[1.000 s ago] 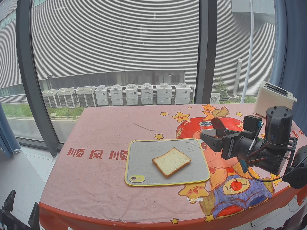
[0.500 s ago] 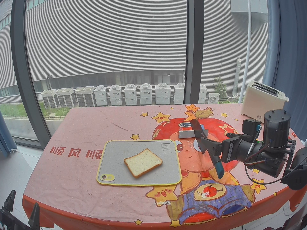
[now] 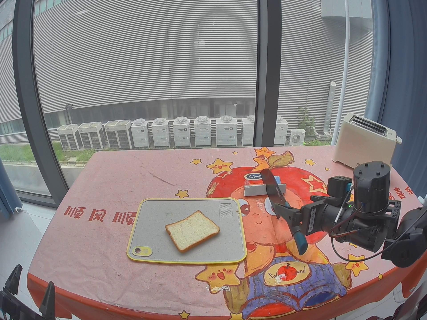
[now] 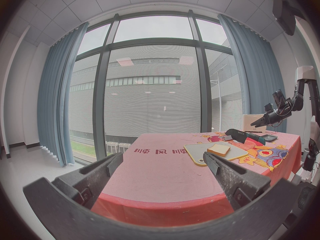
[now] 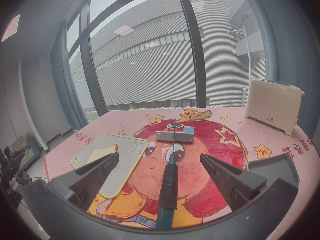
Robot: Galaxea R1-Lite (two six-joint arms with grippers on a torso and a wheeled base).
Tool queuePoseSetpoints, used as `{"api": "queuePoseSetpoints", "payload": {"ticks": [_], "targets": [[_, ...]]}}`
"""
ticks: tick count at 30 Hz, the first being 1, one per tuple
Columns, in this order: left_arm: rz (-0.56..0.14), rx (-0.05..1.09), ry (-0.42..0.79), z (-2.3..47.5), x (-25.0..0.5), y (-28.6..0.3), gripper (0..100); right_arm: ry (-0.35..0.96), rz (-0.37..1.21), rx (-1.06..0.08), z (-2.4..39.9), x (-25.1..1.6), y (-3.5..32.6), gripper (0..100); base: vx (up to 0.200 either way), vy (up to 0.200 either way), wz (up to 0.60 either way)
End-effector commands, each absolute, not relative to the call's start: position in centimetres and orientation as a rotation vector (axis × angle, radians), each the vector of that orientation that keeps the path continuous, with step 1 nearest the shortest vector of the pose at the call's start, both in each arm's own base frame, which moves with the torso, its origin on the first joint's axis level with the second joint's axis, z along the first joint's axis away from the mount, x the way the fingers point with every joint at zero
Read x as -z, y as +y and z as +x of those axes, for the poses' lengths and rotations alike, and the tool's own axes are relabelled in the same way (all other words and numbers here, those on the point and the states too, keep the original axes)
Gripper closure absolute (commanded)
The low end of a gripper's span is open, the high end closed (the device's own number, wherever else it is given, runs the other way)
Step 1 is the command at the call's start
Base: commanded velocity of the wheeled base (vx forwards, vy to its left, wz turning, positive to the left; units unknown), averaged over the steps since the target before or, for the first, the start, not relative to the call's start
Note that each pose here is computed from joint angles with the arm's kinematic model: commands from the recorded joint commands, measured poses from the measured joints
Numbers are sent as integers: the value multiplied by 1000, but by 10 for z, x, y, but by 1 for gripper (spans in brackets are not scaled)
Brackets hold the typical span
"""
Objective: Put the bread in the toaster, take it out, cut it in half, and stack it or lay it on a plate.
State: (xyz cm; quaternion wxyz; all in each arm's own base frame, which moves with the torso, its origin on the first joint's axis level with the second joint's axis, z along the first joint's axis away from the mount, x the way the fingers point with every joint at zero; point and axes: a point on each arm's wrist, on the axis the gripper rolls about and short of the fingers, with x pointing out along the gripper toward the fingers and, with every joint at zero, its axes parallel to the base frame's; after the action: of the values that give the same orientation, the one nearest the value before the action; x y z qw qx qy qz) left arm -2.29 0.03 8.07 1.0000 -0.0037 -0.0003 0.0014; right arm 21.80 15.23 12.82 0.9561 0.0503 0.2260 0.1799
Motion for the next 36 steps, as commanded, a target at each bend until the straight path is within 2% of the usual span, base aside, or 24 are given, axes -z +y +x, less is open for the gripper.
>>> {"api": "queuePoseSetpoints", "payload": {"ticks": [1,13,36], "targets": [[-8,-3,2,-23,-76,0,0,503,79,-362,220,-115,155,0,0,0,0],[-8,-3,3,-23,-75,0,0,551,56,-350,223,-100,157,0,0,0,0],[-8,-3,3,-23,-75,0,0,581,26,-307,226,-87,160,0,0,0,0]]}}
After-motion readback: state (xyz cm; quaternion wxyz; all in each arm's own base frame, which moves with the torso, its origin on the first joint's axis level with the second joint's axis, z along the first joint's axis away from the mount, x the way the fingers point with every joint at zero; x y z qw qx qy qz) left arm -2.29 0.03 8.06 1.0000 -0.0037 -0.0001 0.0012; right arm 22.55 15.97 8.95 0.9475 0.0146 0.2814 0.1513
